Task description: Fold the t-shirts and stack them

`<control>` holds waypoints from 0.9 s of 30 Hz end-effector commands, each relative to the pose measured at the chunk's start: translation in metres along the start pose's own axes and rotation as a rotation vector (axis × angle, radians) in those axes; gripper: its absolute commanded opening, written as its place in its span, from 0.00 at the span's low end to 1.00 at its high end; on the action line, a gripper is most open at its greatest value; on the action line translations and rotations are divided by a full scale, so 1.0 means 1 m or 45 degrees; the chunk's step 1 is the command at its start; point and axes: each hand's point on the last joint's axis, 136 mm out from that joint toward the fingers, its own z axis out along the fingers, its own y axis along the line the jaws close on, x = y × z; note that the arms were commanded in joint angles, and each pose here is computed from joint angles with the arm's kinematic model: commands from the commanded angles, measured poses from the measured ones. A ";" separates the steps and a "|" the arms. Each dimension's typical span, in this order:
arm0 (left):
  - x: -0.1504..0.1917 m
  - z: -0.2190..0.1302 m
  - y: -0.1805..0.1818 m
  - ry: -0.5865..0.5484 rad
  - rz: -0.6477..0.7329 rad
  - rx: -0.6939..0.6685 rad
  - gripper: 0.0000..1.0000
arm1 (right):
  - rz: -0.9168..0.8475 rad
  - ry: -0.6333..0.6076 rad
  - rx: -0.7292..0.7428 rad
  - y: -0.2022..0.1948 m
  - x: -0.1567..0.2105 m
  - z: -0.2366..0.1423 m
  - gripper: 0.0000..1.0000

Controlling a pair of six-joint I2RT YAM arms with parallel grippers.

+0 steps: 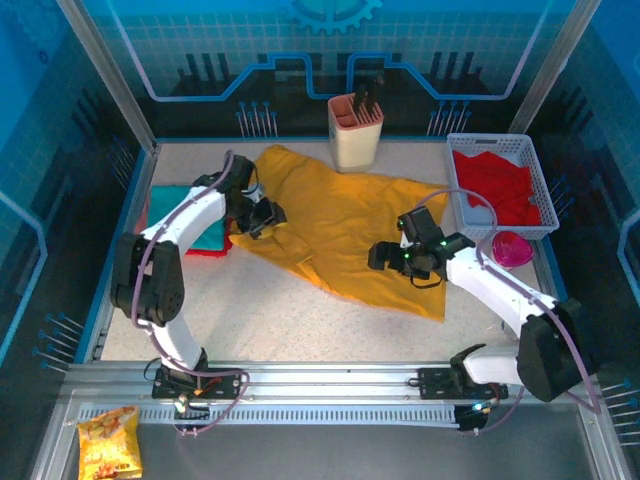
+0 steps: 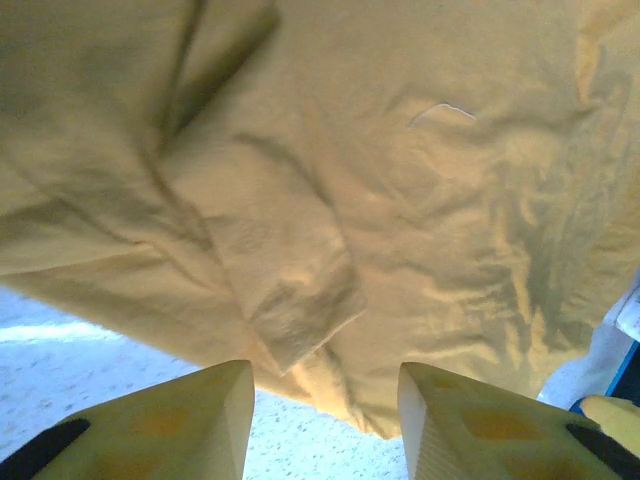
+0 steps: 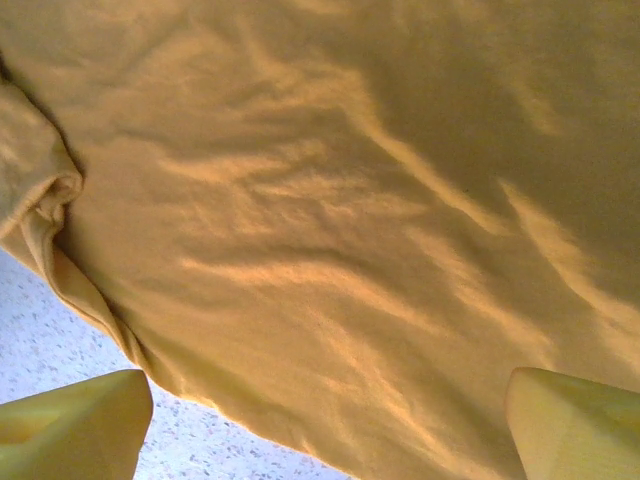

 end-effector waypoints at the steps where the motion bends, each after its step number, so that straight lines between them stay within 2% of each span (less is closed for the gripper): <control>1: 0.011 0.002 0.020 0.031 0.037 -0.093 0.44 | -0.097 0.053 0.022 0.012 0.000 0.007 0.91; 3: 0.015 0.013 0.035 0.043 0.009 -0.126 0.47 | -0.071 0.086 0.102 -0.001 0.003 0.015 0.91; 7: 0.022 0.027 0.050 0.043 -0.045 -0.133 0.50 | 0.024 0.186 0.091 -0.014 0.015 0.034 0.89; 14: 0.029 0.007 0.043 0.012 -0.029 -0.106 0.57 | 0.092 0.336 0.250 -0.060 0.048 0.050 0.88; 18: 0.030 -0.006 0.040 -0.013 -0.006 -0.107 0.58 | 0.205 0.322 0.311 -0.095 0.050 0.038 0.87; 22: 0.026 0.000 0.034 -0.014 -0.035 -0.044 0.56 | 0.325 0.238 0.334 -0.125 0.039 0.020 0.87; 27: 0.024 0.015 0.017 0.022 -0.040 0.017 0.51 | 0.280 0.190 0.237 -0.111 0.018 0.010 0.87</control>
